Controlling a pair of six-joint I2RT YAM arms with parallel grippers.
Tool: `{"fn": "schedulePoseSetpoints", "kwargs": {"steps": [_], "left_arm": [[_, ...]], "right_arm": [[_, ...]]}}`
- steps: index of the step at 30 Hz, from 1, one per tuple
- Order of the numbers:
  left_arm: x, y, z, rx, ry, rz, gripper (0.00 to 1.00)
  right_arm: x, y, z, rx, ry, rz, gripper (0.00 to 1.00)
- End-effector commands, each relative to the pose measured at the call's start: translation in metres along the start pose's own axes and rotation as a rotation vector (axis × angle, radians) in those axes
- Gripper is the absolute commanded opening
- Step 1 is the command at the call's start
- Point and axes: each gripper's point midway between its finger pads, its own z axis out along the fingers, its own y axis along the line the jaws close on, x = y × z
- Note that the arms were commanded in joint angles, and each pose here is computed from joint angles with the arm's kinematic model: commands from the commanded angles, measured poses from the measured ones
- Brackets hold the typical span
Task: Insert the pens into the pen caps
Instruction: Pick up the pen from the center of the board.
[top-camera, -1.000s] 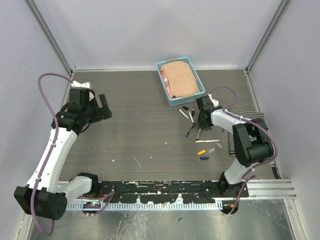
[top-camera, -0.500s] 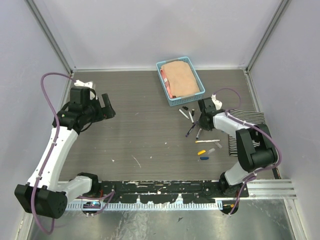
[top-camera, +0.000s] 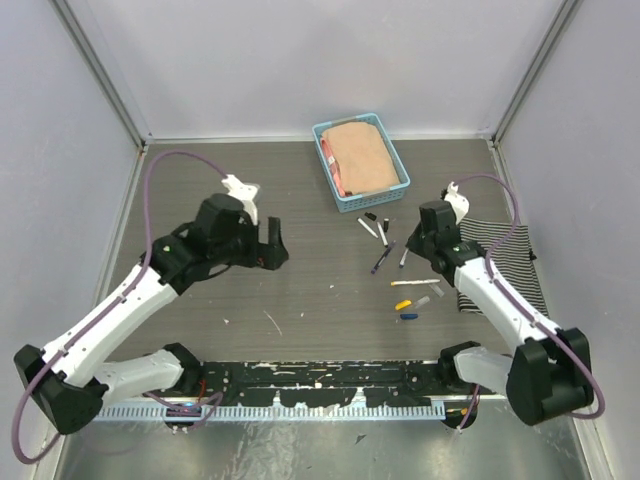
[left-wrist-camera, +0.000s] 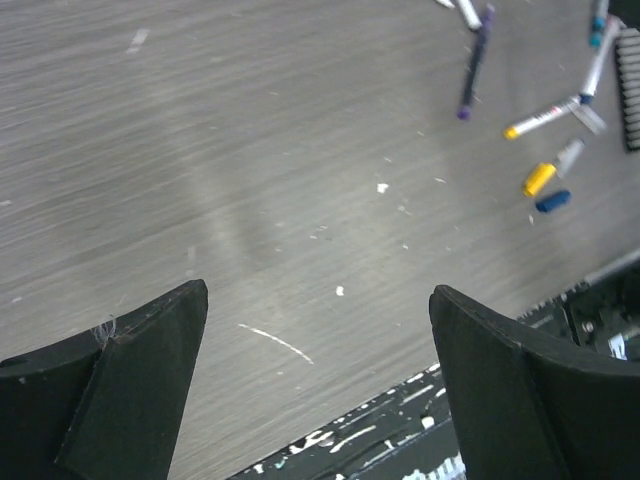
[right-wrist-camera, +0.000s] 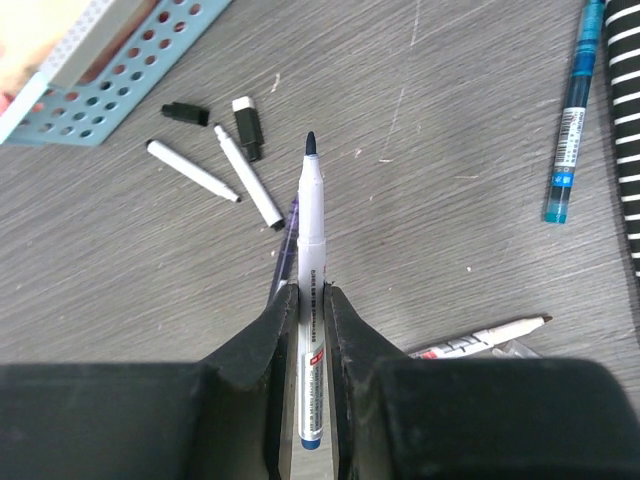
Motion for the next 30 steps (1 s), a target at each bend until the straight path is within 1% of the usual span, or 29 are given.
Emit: {"fn": "schedulePoseSetpoints", "kwargs": {"steps": [1, 5, 8, 14, 17, 19, 22, 30], "left_arm": [[0.003, -0.047, 0.01, 0.077, -0.053, 0.046, 0.98], [0.011, -0.092, 0.018, 0.174, -0.071, 0.099, 0.98], [0.014, -0.119, 0.024, 0.247, -0.081, 0.101, 0.98], [0.021, -0.154, 0.031, 0.345, -0.068, 0.121, 0.98], [0.024, -0.173, 0.027, 0.44, -0.048, 0.144, 0.99], [0.033, -0.181, 0.034, 0.469, -0.007, 0.166, 1.0], [0.033, -0.185, 0.036, 0.476, -0.004, 0.174, 0.99], [0.027, -0.192, 0.035, 0.496, -0.016, 0.164, 0.9]], "right_arm": [[-0.013, 0.02, -0.027, -0.15, -0.053, -0.028, 0.17], [-0.012, 0.036, -0.053, -0.298, -0.065, 0.02, 0.17], [-0.006, 0.05, -0.072, -0.422, -0.074, 0.077, 0.18], [0.001, 0.064, -0.104, -0.568, -0.122, 0.174, 0.19], [0.004, 0.074, -0.117, -0.637, -0.135, 0.191, 0.19], [0.007, 0.081, -0.122, -0.664, -0.13, 0.193, 0.19], [0.011, 0.092, -0.13, -0.699, -0.125, 0.2, 0.19], [0.017, 0.121, -0.149, -0.794, -0.12, 0.233, 0.19]]}}
